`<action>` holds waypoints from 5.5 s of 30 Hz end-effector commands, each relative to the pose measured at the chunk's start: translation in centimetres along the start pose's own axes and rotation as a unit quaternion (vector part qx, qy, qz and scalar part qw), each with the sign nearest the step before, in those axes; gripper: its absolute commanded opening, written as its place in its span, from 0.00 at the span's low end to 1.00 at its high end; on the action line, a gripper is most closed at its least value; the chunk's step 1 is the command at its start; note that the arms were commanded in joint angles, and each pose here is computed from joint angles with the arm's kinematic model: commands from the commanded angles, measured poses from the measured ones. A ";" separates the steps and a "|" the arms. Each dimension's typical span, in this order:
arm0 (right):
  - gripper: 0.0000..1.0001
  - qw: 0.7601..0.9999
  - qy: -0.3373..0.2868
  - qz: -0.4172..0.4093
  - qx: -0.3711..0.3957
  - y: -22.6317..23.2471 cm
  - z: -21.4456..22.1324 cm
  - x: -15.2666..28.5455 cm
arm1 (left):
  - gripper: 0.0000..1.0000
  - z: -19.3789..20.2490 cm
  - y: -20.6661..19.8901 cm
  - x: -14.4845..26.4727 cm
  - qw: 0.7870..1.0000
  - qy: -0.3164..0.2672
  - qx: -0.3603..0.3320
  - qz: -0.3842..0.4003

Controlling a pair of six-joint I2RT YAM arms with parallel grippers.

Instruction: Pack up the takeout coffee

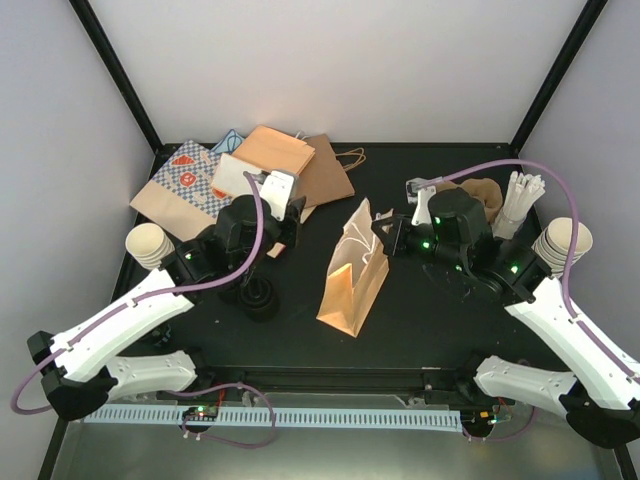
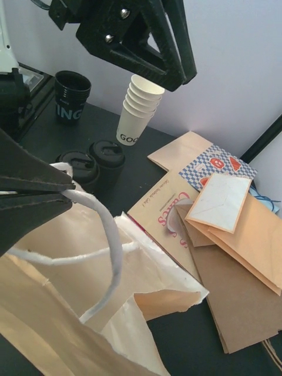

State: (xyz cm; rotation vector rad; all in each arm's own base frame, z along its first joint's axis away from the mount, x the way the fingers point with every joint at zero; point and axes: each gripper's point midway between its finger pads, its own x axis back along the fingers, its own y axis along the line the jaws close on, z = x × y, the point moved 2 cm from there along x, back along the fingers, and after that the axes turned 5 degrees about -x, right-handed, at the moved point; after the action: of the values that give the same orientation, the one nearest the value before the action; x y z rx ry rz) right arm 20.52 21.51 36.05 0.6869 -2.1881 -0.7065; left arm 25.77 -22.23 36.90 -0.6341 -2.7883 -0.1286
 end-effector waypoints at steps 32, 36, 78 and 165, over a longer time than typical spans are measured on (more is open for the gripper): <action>0.02 0.999 -0.008 0.026 0.023 -1.5 0.4 0.8 | 0.73 2.3 -10.1 0.4 0.930 0.060 -0.137 0.335; 0.02 0.999 -0.007 0.023 0.024 -1.3 0.4 0.7 | 0.73 3.4 -9.8 -0.7 0.937 0.079 -0.159 0.301; 0.02 0.993 0.010 0.107 0.041 -6.3 3.1 2.0 | 0.52 2.8 2.2 -5.6 0.993 0.056 0.104 -0.001; 0.37 0.978 -0.011 0.175 0.116 -9.6 3.4 6.5 | 0.02 -2.5 -6.1 -2.0 0.930 0.029 0.051 0.364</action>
State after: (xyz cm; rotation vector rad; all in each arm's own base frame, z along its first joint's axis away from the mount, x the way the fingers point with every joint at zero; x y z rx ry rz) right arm 16.53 11.59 27.55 0.3191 -2.2742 -0.2709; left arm 25.77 -28.61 36.52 -1.4673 -2.2631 0.1714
